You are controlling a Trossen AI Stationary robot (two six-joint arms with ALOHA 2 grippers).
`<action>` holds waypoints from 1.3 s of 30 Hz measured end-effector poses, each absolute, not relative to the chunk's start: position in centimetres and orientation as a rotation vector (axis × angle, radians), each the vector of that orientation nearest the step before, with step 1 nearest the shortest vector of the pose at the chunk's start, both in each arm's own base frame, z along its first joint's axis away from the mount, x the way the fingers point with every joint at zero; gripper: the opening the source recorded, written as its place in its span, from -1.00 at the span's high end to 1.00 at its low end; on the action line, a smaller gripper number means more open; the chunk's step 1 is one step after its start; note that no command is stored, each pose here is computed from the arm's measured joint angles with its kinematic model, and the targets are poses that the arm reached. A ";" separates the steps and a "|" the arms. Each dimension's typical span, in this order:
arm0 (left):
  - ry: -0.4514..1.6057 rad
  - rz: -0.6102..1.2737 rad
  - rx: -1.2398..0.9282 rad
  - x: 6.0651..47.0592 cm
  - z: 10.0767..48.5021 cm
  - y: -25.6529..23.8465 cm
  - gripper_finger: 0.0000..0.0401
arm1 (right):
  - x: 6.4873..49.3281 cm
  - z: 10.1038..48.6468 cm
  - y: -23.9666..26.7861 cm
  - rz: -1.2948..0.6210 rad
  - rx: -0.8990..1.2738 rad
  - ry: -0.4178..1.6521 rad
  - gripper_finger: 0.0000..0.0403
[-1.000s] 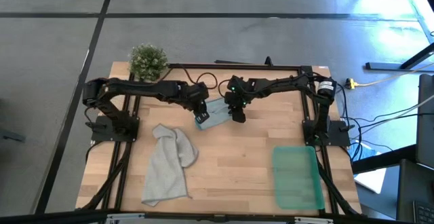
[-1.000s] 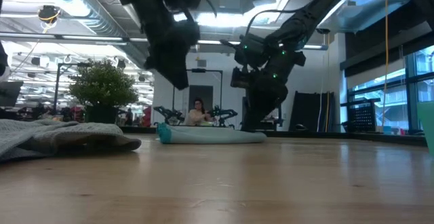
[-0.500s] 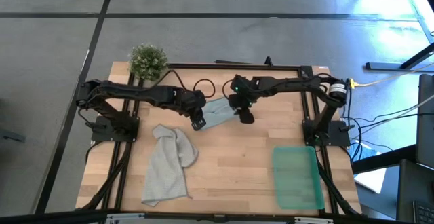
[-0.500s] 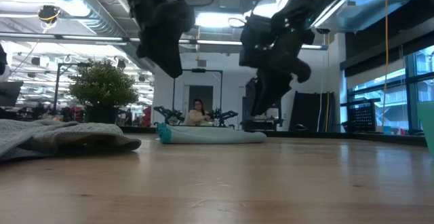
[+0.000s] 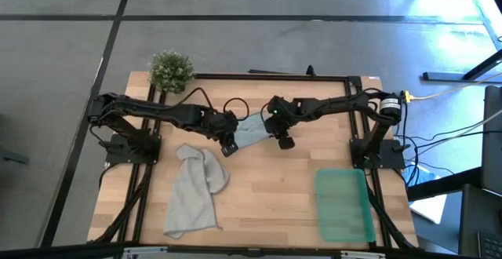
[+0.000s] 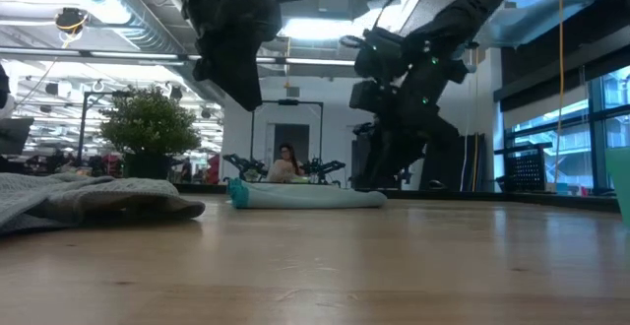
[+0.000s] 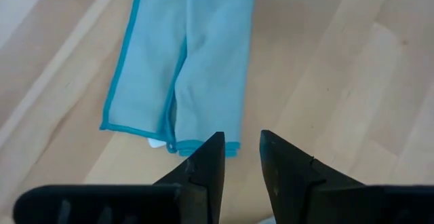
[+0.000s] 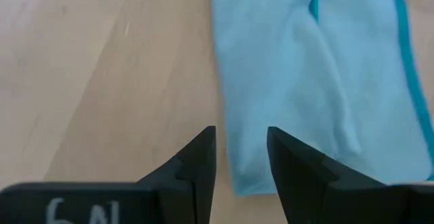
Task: Roll microfiber towels into tight, uniform cylinder then place into a basket
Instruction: Roll the blue towel
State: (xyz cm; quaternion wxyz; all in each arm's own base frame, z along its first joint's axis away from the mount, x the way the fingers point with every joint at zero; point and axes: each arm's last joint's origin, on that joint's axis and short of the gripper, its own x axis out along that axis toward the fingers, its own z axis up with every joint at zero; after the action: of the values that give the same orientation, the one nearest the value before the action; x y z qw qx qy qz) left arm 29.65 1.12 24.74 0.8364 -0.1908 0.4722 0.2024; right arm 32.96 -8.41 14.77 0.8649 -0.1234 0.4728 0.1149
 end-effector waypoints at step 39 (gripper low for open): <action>0.993 0.441 -0.427 29.7 24.7 1.1 0.55 | 32.2 15.0 -7.7 0.353 0.266 1.067 0.98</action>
State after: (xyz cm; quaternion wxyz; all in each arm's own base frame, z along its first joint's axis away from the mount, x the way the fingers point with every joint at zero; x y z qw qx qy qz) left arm 29.66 1.13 24.74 0.8343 -0.2018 0.4687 0.2084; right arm 32.16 -7.72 15.03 0.8378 0.1258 0.5044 0.1670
